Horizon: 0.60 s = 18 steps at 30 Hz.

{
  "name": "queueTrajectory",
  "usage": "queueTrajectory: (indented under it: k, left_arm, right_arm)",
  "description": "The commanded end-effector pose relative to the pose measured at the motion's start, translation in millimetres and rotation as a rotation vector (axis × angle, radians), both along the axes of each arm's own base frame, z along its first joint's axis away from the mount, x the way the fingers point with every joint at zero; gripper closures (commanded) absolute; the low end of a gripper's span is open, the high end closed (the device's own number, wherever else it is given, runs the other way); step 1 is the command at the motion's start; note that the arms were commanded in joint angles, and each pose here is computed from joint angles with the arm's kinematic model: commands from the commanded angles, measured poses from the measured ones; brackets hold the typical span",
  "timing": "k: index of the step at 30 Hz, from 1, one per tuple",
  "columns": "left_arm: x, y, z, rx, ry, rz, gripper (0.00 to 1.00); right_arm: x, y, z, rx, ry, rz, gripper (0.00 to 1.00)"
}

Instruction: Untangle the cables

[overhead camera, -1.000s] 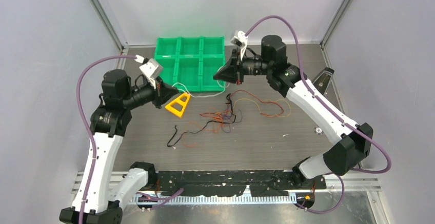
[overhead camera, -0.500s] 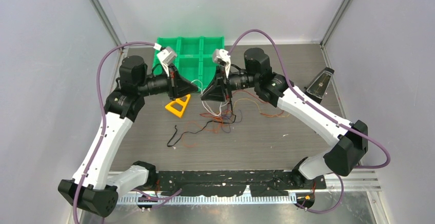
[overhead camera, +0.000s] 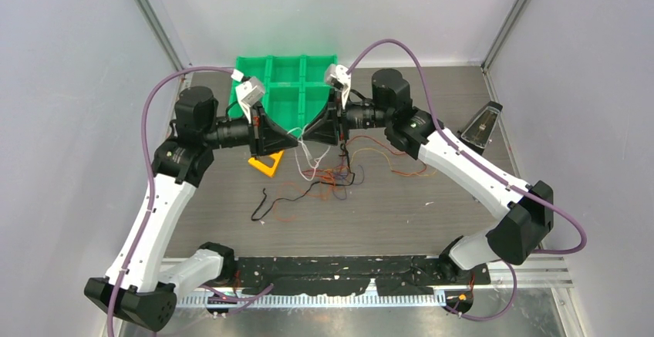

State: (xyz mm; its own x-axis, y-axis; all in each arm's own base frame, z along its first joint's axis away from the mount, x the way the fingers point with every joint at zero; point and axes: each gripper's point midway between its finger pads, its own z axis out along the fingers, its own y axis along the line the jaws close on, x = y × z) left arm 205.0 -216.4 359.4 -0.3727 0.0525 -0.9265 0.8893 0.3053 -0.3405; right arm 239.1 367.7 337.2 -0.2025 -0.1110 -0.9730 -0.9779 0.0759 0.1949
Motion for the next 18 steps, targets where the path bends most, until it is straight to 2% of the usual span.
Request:
queueTrajectory:
  k: [1,3,9,11,18]
  left_arm:
    - [-11,-4,8,-0.004,-0.029,-0.074,1.00]
    - [-13,-5,6,-0.002,-0.023,-0.095,1.00]
    - [-12,-7,13,-0.009,-0.034,-0.111,1.00]
    - [-10,-8,15,-0.012,-0.034,-0.117,1.00]
    - [-15,-13,22,-0.039,-0.023,-0.173,1.00]
  right_arm:
    - [-7,3,35,0.119,-0.001,0.037,0.66]
    - [-6,4,37,0.127,0.000,0.029,0.63]
    - [-2,7,29,0.114,-0.001,0.030,0.45]
    - [-4,8,28,0.118,0.003,0.044,0.43]
    - [-2,12,27,0.123,-0.010,0.048,0.49]
